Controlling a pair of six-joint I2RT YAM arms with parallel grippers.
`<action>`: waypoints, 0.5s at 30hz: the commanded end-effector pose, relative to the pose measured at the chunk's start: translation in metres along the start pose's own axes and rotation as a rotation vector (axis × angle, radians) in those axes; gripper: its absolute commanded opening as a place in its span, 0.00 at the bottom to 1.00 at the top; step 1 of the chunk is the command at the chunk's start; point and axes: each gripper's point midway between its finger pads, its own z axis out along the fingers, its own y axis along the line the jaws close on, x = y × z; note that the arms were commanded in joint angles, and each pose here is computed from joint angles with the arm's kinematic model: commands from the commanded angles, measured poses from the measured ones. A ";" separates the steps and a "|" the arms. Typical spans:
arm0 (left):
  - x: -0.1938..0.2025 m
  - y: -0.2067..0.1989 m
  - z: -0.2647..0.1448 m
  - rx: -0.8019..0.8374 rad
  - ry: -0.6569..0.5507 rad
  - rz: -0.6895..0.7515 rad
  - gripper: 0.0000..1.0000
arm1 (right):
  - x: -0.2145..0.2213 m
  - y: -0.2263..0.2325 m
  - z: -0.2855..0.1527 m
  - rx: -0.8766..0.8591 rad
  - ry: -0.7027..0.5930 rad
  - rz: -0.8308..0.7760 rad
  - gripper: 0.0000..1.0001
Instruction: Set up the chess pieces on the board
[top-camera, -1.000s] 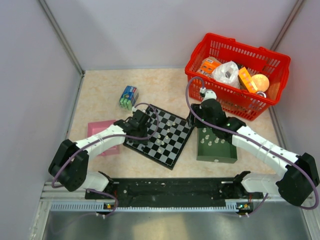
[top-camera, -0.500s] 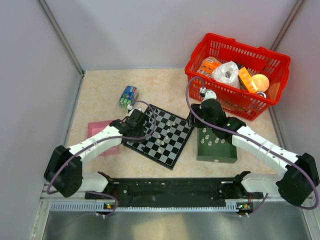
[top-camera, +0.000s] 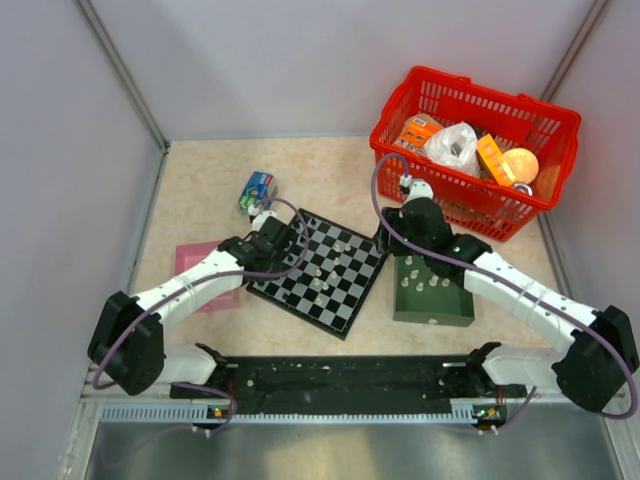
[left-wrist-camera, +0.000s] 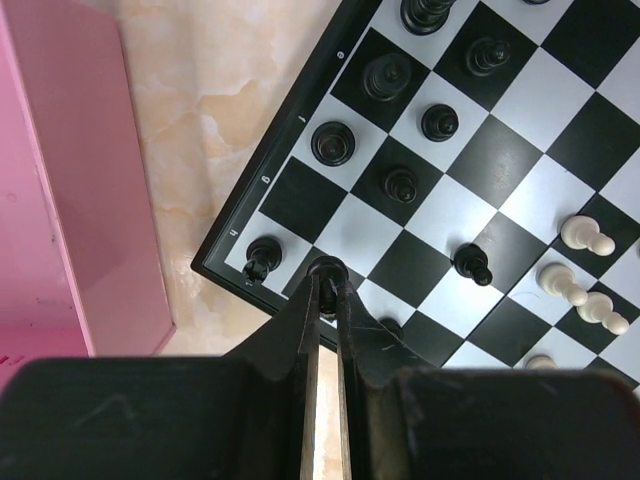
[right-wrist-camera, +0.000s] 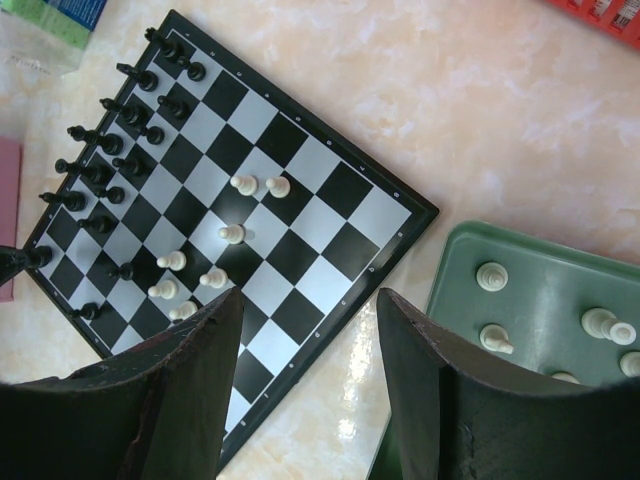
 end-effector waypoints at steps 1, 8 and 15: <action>-0.027 -0.004 -0.001 -0.004 -0.067 -0.021 0.06 | -0.011 0.002 -0.003 -0.009 -0.039 0.018 0.56; -0.032 -0.002 0.010 -0.006 -0.061 -0.030 0.05 | -0.013 0.002 -0.003 -0.007 -0.042 0.018 0.56; -0.029 0.001 0.021 0.009 -0.037 -0.048 0.05 | -0.012 0.002 -0.001 -0.003 -0.038 0.014 0.56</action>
